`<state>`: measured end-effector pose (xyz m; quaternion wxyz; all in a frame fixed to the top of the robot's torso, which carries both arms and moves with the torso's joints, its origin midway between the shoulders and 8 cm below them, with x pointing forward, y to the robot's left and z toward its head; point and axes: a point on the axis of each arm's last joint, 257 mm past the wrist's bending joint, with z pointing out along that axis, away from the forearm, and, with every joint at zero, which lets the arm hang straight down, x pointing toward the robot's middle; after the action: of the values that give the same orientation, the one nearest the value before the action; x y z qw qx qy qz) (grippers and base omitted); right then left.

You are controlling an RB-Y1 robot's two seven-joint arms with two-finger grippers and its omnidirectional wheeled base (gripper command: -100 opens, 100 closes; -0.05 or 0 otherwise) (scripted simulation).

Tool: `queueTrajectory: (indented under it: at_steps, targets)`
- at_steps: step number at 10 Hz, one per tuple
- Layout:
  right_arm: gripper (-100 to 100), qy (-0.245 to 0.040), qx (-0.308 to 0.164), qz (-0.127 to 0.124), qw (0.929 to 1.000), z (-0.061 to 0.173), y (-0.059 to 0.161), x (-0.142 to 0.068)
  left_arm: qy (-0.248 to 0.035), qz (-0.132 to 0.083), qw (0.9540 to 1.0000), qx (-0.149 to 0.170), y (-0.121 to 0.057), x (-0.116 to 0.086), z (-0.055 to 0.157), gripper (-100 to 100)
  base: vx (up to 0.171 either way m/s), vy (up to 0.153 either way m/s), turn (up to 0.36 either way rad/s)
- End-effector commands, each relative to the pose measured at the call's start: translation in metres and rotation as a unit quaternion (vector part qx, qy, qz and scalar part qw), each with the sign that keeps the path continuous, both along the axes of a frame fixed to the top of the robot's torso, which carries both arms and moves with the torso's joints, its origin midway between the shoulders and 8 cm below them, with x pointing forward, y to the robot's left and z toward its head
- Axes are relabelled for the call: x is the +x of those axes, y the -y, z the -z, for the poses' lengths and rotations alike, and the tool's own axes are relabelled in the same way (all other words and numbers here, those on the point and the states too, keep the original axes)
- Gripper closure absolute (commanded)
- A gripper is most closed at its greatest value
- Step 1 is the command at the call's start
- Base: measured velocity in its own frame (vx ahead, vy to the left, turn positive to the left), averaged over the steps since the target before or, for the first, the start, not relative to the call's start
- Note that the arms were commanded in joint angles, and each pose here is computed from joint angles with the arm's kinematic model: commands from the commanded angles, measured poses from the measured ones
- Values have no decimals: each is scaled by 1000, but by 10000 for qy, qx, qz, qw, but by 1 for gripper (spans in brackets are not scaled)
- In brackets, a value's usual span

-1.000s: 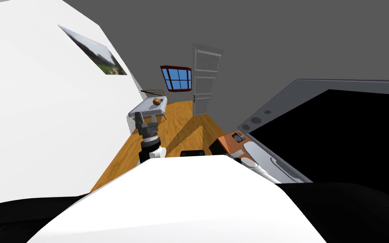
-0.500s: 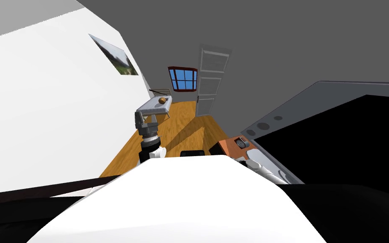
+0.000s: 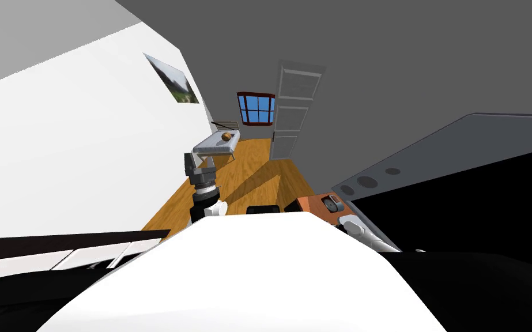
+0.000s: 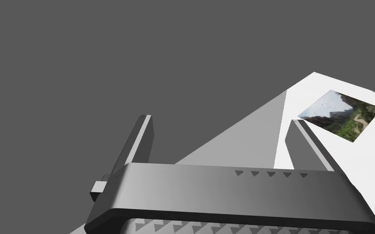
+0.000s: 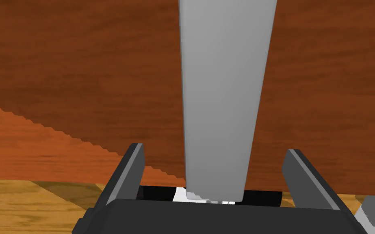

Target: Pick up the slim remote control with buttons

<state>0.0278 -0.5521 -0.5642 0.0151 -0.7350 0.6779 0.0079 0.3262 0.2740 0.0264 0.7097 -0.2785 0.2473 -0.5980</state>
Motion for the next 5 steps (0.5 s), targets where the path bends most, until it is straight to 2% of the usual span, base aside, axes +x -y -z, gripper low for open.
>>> queueTrajectory:
  at_steps: [1, 2, 3, 5]
  targets:
    - [-100, 0, 0, 0, 10000, 0, 0, 0, 0, 0, 10000, 0, 0, 0, 0, 0, 28, -96, 34]
    - [0, -10, -19, -19, 10000, 0, 1, -1, 0, 0, 10000, -1, 0, 0, 0, 0, 5, -18, 0]
    - [-100, -2, -26, -158, 9999, 9, -8, -8, 0, 0, 10000, -2, 0, 0, 0, 0, 88, -55, -217]
    - [-100, 6, -33, -301, 9995, 18, -18, -15, -1, 0, 10000, -1, 0, 0, 0, 0, 151, -46, -163]
